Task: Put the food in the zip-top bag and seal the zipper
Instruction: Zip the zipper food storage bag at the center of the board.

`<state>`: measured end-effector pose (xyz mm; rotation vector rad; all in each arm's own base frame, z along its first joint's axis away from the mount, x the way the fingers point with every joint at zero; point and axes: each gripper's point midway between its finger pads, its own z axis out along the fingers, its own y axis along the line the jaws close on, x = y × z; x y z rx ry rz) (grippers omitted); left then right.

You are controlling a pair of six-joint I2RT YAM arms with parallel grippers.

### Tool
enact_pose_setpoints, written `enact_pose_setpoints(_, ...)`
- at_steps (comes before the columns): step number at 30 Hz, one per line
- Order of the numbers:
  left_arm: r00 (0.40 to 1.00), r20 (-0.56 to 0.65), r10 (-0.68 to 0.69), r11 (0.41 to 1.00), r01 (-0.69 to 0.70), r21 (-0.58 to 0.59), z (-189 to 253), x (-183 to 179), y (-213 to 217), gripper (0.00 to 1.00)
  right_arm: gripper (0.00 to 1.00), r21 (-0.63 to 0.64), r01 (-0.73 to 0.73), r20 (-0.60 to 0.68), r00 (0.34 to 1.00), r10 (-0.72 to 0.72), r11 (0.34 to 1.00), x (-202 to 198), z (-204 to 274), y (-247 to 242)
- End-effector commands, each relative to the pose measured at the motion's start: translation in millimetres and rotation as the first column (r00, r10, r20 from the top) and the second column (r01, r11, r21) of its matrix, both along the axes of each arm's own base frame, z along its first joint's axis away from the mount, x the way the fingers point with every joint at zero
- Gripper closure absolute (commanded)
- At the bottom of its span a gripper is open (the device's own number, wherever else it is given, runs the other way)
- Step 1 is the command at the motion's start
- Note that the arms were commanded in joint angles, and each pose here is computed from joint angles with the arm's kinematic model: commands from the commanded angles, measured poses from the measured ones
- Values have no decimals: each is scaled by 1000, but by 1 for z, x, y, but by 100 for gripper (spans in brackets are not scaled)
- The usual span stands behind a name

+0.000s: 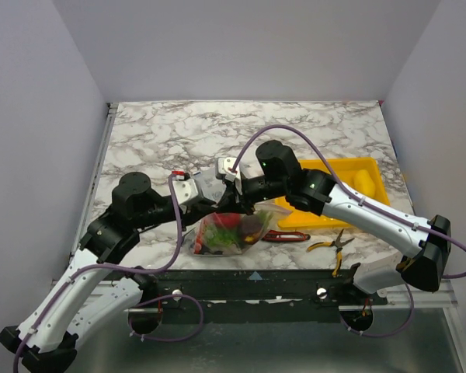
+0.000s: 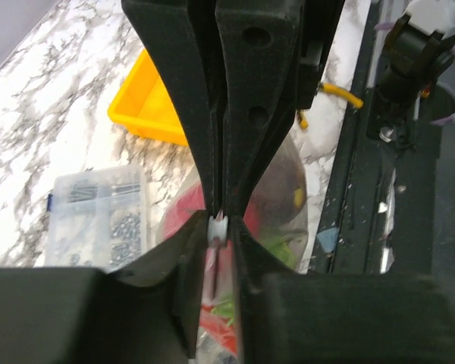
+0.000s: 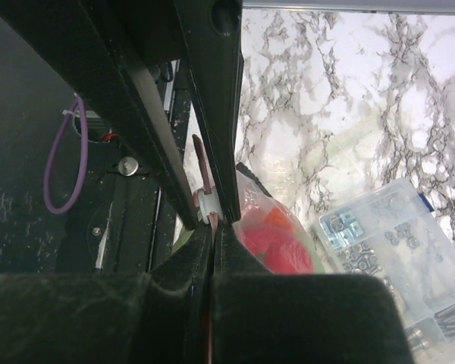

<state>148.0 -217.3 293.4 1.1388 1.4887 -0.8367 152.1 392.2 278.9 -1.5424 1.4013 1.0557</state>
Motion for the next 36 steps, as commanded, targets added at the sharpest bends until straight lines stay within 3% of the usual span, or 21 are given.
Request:
enact_pose_setpoints(1,998,25,-51,997,53,-63,13,-7,-8,66,100,126,-45,52,998,38,991,-11,30,10)
enact_pose_setpoints(6,996,53,71,996,-68,-64,19,-19,22,23,100,110,4,51,999,-9,994,-11,21,-3)
enact_pose_setpoints(11,983,98,154,983,-143,-113,18,-31,45,16,100,127,-1,58,998,-6,992,-16,21,-10)
enact_pose_setpoints(13,986,87,141,986,-132,-104,9,-32,43,18,100,129,-6,66,998,-3,992,-17,20,-11)
enact_pose_setpoints(19,992,77,96,992,-89,-84,-1,-25,30,39,100,123,-14,76,997,5,992,-16,21,-10)
enact_pose_setpoints(28,991,121,60,995,-50,-84,13,-16,20,49,100,109,-30,72,997,22,994,-15,21,-5)
enact_pose_setpoints(36,994,106,4,998,3,-59,9,-18,13,72,100,116,-34,78,997,25,993,-14,26,-4)
